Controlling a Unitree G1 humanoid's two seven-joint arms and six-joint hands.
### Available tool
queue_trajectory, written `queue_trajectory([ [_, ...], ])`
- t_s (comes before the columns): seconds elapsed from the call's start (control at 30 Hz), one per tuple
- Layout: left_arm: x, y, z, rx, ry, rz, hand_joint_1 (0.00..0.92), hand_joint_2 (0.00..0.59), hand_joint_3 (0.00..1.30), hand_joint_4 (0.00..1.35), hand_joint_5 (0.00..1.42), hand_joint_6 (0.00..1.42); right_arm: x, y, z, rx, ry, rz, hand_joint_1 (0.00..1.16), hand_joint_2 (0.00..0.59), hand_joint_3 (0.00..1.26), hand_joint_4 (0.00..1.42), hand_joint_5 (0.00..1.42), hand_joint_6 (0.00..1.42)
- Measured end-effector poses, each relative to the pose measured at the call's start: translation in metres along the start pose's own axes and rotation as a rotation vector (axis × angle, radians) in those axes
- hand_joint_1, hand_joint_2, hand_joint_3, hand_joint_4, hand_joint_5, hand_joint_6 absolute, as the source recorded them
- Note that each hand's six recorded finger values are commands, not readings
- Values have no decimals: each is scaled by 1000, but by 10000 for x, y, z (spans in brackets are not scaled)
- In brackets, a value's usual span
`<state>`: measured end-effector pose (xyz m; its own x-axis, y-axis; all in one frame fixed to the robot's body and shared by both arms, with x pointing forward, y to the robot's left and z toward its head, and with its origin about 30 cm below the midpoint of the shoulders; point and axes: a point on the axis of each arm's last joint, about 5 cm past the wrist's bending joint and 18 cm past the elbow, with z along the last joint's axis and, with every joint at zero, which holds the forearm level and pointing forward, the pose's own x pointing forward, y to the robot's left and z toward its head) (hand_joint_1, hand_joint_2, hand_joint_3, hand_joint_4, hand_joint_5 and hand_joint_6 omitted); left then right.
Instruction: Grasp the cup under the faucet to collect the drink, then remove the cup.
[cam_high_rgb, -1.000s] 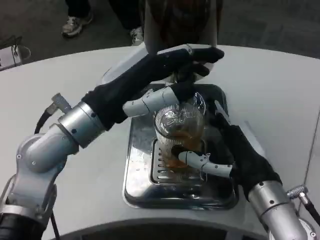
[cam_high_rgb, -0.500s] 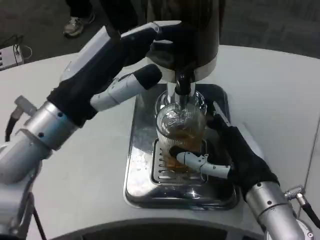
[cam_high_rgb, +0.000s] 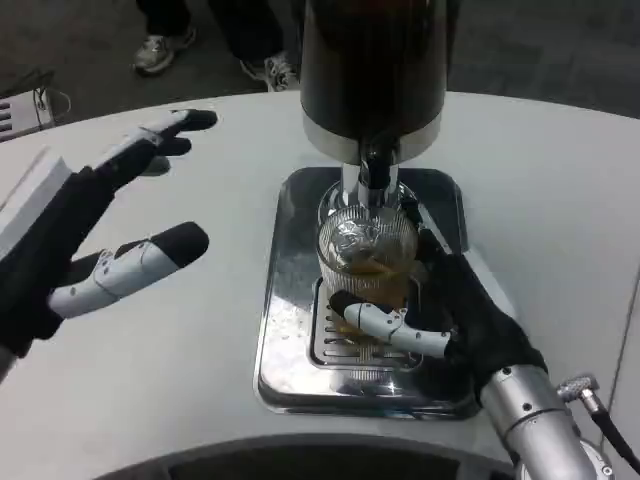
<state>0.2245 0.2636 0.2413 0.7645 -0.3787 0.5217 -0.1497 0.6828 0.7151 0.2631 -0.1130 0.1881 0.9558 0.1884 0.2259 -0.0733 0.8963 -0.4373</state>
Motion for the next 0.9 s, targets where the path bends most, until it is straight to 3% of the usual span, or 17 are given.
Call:
queue_trajectory([
  [0.17,-230,-38,12,53,104,14,0,62,147,1,87,192,10,28,1,5,-1,-1,758,229,0,0,85,31],
  [0.4,-444,-122,24,61,198,-37,0,63,147,5,88,191,46,68,-13,15,10,-25,758,229,0,1,95,32],
  [0.9,-601,-193,67,41,270,-82,0,64,168,34,108,191,145,131,19,38,0,-58,757,229,0,2,104,33],
])
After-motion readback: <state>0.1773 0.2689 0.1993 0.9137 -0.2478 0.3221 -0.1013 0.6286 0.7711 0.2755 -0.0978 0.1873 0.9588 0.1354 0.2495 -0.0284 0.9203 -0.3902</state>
